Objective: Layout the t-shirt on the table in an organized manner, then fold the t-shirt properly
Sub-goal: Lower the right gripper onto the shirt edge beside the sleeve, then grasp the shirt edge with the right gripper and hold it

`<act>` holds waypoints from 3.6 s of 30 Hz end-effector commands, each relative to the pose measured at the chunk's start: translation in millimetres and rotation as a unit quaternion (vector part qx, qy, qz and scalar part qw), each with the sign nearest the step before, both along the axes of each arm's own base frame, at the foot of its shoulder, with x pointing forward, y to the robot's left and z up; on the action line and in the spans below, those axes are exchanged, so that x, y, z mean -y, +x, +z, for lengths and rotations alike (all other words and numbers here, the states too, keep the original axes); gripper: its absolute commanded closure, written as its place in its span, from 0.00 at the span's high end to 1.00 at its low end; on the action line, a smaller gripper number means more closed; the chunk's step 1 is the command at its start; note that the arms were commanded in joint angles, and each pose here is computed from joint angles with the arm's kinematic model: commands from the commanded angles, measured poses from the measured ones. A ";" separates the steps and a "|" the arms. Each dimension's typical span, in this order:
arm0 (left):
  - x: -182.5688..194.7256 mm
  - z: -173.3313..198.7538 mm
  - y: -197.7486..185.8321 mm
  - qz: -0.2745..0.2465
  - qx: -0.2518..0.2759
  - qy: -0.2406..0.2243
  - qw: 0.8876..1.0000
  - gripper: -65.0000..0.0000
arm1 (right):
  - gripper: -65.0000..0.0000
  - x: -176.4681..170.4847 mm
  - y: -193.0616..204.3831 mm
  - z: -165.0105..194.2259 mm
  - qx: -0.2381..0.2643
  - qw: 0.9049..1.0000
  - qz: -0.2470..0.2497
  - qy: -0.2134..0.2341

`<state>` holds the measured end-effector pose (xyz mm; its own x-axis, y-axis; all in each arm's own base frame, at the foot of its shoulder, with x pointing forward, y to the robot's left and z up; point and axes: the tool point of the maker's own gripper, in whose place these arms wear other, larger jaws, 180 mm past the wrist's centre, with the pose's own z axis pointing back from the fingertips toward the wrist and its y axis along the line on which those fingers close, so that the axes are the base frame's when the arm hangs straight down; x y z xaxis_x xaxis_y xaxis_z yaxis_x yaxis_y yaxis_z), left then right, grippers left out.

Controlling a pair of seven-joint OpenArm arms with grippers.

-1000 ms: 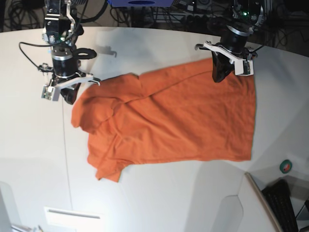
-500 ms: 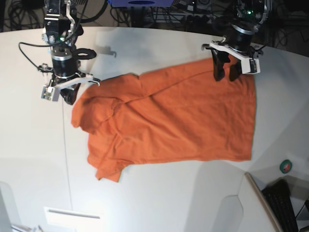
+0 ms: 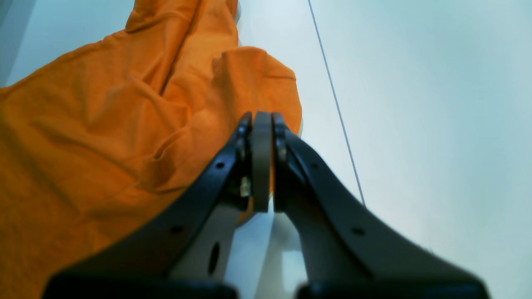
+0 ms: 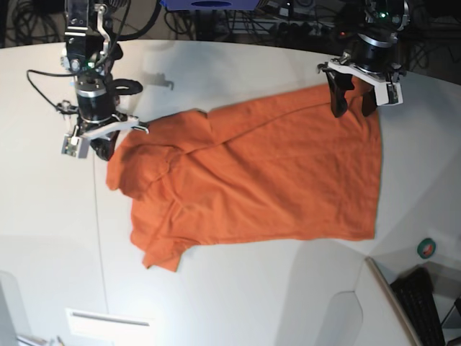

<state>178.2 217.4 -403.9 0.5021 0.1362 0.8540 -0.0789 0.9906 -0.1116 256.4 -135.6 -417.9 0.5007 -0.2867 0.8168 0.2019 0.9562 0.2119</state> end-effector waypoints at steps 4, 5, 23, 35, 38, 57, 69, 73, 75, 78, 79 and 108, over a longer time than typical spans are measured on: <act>0.7 7.6 2.9 0.004 0.018 -0.003 1.000 0.56 | 0.00 -1.9 14.2 22.4 0.026 1.000 0.008 -0.001; 0.7 7.9 3.5 0.004 0.019 -0.003 1.000 0.56 | 0.00 -1.6 15.5 25.8 0.031 0.999 0.008 -0.002; 1.7 7.3 10.0 0.006 0.023 -0.007 1.000 0.00 | 0.00 9.2 13.7 31.0 0.043 0.999 0.012 -0.021; -3.9 3.1 -1.0 0.011 0.011 -0.002 1.000 0.00 | 0.06 -34.8 46.7 14.6 0.062 0.992 0.105 -0.034; -10.8 4.0 -2.6 0.018 0.010 0.004 1.000 0.00 | 0.17 -38.0 58.6 12.6 0.046 0.992 0.112 -0.033; -42.0 14.6 0.0 0.082 0.033 0.014 0.996 0.00 | 0.18 -84.1 106.0 31.3 0.018 0.982 0.186 -0.034; -13.3 10.6 9.6 0.050 0.034 -0.005 0.998 0.00 | 0.00 -88.2 56.6 42.1 0.026 0.982 0.188 -0.018; -3.4 11.2 13.1 0.039 0.037 -0.011 0.999 0.00 | 0.00 -81.2 47.3 56.9 0.042 0.980 0.193 -0.029; -3.4 11.8 13.4 0.038 0.038 -0.011 0.998 0.00 | 0.00 -81.2 47.5 61.0 0.048 0.980 0.193 -0.030; -3.4 12.7 13.9 0.039 0.040 -0.012 0.998 0.00 | 0.00 -79.0 48.2 61.6 0.048 0.980 0.190 -0.030; -4.2 12.9 13.7 0.040 0.040 -0.011 0.998 0.00 | 0.00 -79.0 48.2 61.6 0.048 0.980 0.190 -0.030; -15.1 14.1 14.7 0.021 0.035 0.011 0.999 0.00 | 0.00 -81.3 35.9 52.8 0.033 0.981 0.190 -0.023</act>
